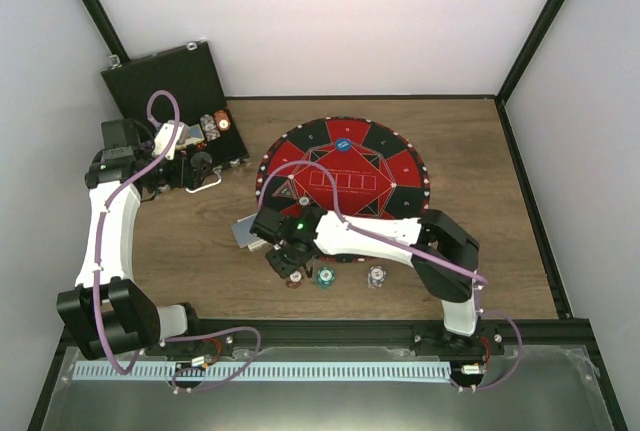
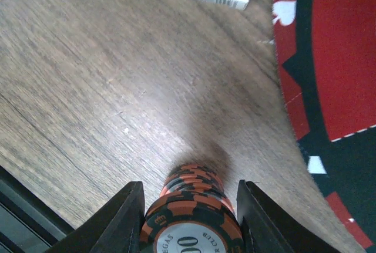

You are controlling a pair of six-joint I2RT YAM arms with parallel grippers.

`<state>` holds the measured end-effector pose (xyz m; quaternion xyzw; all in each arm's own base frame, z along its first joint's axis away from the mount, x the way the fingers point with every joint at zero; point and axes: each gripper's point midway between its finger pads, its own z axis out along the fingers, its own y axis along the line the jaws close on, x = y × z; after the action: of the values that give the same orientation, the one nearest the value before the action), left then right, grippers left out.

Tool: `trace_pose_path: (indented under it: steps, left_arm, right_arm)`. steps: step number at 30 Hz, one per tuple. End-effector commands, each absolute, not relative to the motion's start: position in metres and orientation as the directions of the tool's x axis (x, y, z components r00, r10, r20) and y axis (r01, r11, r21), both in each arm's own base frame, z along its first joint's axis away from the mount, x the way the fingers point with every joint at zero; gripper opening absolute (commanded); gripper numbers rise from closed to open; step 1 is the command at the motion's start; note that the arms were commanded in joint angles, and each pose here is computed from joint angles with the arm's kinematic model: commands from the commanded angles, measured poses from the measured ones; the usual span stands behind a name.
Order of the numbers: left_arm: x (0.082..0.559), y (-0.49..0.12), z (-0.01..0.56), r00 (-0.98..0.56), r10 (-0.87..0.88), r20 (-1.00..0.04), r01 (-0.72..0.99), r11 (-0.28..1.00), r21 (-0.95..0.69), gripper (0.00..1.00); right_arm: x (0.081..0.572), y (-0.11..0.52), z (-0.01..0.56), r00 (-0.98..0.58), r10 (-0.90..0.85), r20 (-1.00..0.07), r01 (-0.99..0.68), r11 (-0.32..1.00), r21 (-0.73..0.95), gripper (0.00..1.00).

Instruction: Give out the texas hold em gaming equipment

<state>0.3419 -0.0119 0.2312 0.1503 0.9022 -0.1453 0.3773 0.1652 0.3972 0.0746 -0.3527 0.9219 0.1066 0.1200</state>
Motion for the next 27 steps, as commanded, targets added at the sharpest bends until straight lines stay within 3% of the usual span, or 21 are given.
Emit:
trace_pose_path:
  steps: [1,9,18,27]
  left_arm:
    - [0.343,-0.012,0.241,-0.659,0.155,-0.736,0.383,0.911,-0.151,1.00]
    - [0.343,-0.013,0.242,-0.662,0.148,-0.735,0.385,0.909,-0.164,1.00]
    - [0.343,-0.014,0.243,-0.664,0.148,-0.733,0.387,0.907,-0.167,1.00]
    - [0.343,-0.013,0.242,-0.664,0.154,-0.732,0.387,0.908,-0.161,1.00]
  right_arm:
    - [0.193,0.393,0.112,-0.722,-0.584,-0.370,-0.657,0.747,0.104,0.17]
    - [0.311,0.352,0.144,-0.749,-0.466,-0.471,-0.545,0.837,0.039,0.15]
    - [0.452,0.287,0.125,-0.801,-0.313,-0.510,-0.354,0.935,-0.018,0.15]
    - [0.512,0.243,0.060,-0.872,-0.215,-0.440,-0.239,0.971,-0.001,0.15]
